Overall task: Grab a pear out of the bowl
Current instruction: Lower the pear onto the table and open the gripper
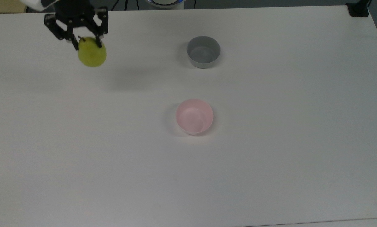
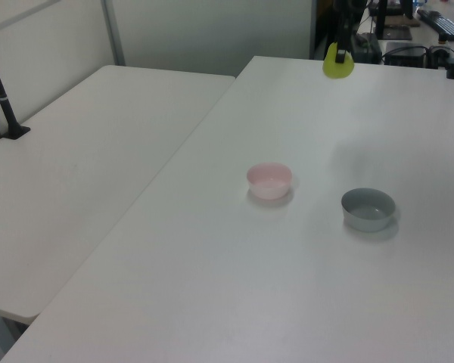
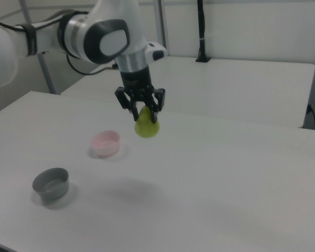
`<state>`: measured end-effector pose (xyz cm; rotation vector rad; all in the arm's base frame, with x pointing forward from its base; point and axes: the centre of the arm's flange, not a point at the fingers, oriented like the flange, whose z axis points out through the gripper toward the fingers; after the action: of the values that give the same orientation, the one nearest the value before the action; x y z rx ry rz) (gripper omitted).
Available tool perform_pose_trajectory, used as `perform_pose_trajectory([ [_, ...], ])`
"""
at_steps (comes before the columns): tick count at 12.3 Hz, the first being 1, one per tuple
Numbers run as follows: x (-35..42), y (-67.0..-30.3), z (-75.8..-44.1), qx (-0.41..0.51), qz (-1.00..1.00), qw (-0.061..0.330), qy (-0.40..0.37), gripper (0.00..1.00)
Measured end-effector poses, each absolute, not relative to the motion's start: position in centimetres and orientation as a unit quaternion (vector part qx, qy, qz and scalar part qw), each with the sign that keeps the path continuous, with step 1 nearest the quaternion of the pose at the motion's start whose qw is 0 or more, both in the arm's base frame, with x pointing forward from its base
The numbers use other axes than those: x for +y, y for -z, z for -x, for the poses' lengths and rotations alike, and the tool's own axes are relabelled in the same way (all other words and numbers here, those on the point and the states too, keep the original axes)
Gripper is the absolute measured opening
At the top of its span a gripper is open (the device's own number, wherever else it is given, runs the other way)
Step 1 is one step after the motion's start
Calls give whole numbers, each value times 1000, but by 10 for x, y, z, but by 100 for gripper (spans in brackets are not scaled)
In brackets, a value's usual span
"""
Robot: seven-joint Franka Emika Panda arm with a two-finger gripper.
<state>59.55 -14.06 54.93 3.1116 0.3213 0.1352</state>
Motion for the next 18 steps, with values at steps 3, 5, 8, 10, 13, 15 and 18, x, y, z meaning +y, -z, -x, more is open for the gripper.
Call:
perform_pose_trajectory([
  [3, -168, -510, -611, 94, -995, 7, -45, 56],
  [5, -178, -475, -621, 88, -995, 8, -46, 56],
  [8, -182, -421, -628, 86, -995, 11, -53, 56],
  [10, -186, -389, -634, 84, -995, 13, -57, 56],
  [13, -191, -357, -641, 81, -995, 14, -60, 56],
  [15, -192, -352, -643, 79, -995, 14, -63, 56],
  [18, -192, -351, -643, 79, -995, 13, -63, 60],
])
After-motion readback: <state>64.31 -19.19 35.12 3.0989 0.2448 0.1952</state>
